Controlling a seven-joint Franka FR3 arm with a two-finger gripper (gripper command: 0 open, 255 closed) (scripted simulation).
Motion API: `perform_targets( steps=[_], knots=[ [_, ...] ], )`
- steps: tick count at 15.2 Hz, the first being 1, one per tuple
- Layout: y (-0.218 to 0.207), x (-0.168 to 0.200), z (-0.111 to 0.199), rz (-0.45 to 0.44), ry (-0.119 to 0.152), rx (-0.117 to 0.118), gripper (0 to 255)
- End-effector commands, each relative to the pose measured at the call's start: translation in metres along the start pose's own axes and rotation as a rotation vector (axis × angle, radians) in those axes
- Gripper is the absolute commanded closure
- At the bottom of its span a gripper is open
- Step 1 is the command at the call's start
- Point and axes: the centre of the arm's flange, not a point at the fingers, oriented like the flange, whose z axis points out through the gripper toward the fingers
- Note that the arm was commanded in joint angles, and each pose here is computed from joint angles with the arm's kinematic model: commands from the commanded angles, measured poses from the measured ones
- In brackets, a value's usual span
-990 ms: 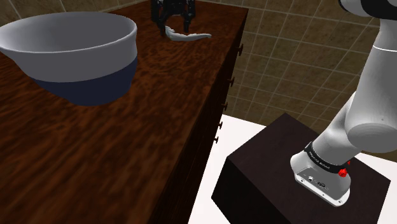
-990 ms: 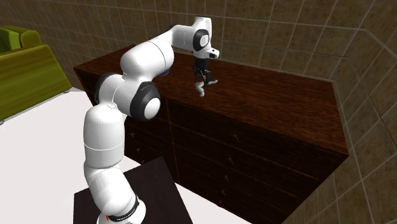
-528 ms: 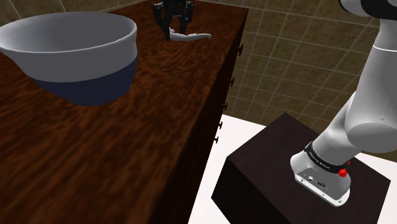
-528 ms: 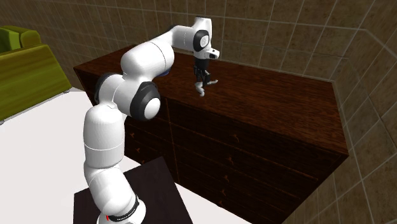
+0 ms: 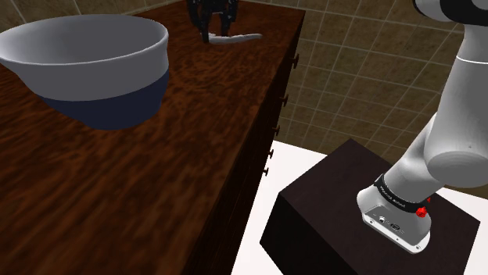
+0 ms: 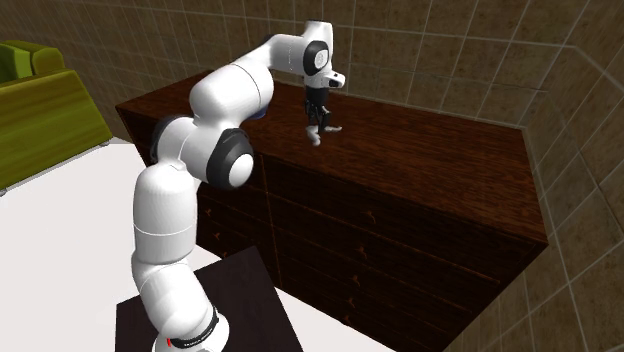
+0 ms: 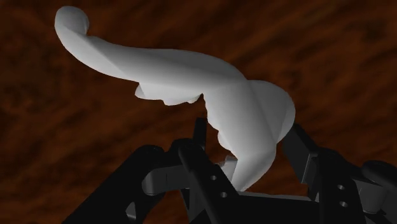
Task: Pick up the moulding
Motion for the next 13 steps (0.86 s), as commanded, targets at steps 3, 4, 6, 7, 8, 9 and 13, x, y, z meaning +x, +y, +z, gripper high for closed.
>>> perform_targets(
  steps=[3,4,6,7,8,9,13],
  knots=[
    [0.000,0.000,-0.021,0.000,0.000,0.000,255],
    [0.000,0.000,-0.026,0.000,0.000,0.000,255],
    [0.000,0.000,-0.037,0.000,0.000,0.000,255],
    [0.000,0.000,-0.042,0.000,0.000,0.000,255],
    [0.000,0.000,-0.047,0.000,0.000,0.000,255],
    [0.000,0.000,-0.053,0.000,0.000,0.000,255],
    [0.000,0.000,-0.064,0.000,0.000,0.000,255]
  ],
)
